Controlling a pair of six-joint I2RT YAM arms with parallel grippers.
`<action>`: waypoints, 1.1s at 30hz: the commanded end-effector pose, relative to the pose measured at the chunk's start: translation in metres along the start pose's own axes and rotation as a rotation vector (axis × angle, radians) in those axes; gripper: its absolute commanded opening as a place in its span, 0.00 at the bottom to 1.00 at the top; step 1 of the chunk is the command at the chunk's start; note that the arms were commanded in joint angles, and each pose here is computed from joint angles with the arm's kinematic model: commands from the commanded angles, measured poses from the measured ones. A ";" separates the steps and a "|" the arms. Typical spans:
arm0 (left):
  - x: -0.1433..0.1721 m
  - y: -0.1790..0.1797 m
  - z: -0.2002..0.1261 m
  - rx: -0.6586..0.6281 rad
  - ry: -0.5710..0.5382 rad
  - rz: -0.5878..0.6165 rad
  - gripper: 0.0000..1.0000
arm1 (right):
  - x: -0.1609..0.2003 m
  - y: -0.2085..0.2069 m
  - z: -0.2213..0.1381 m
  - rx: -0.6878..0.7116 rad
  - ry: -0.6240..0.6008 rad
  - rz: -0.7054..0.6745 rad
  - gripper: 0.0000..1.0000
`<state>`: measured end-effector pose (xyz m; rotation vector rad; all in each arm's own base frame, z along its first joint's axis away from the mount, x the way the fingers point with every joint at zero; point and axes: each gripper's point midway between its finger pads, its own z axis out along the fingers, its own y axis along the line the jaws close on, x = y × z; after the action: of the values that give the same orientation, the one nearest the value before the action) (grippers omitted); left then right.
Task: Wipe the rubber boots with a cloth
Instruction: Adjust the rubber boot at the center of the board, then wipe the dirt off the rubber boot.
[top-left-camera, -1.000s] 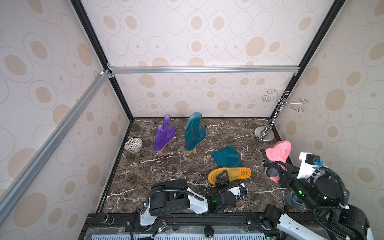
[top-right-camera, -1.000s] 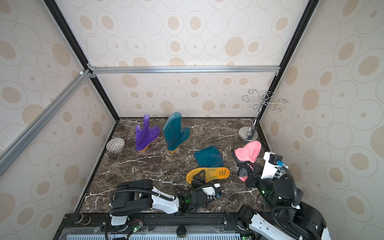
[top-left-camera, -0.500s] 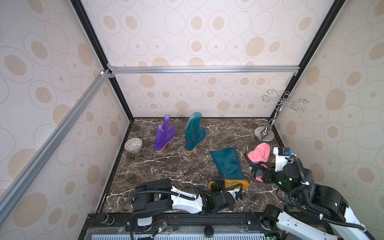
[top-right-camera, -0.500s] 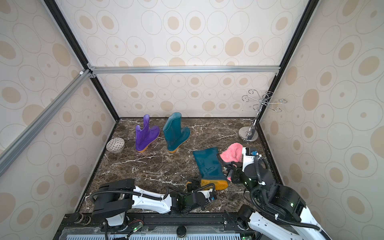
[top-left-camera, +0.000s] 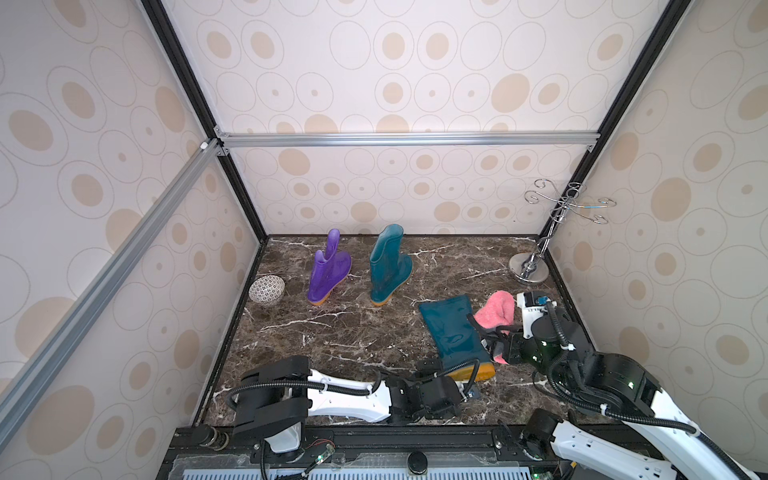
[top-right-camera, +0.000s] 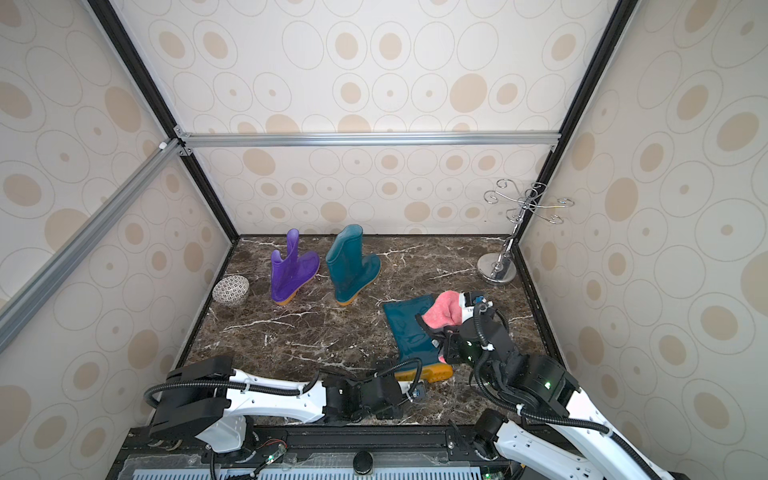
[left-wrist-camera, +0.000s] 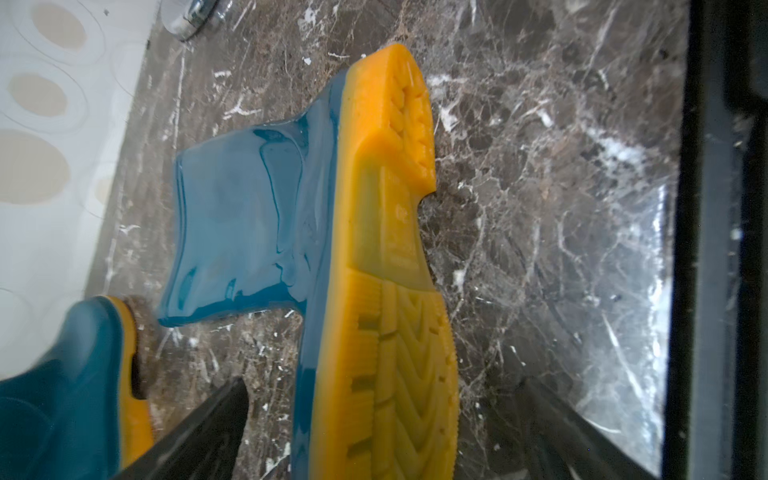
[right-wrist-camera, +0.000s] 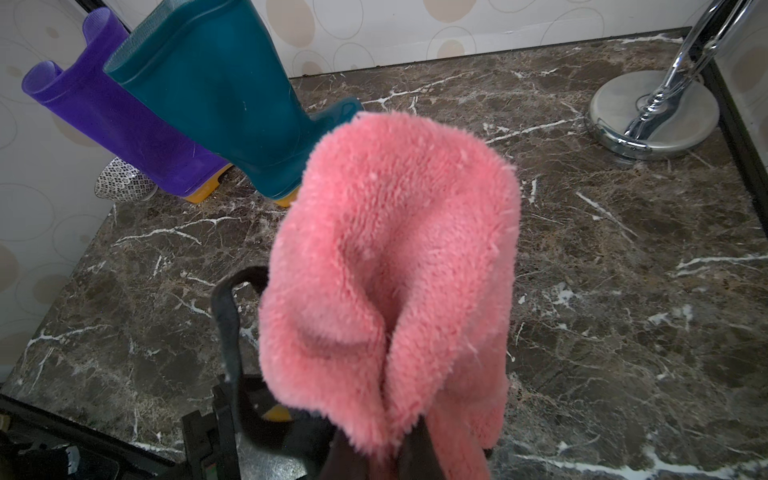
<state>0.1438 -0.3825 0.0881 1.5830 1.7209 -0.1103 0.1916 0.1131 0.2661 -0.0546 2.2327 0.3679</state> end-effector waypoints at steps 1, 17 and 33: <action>-0.004 0.005 -0.017 0.133 -0.022 -0.143 0.96 | 0.001 0.007 0.007 -0.016 0.019 0.017 0.00; 0.042 -0.035 -0.024 0.456 0.035 -0.365 0.82 | 0.015 0.018 0.040 -0.065 0.137 0.071 0.00; 0.064 -0.043 -0.012 0.451 0.105 -0.350 0.25 | 0.047 0.023 0.072 -0.157 0.271 0.142 0.00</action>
<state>0.1263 -0.3485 0.0650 1.5121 2.0533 -0.6201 0.2112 0.1508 0.1921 -0.0319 2.4769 0.5760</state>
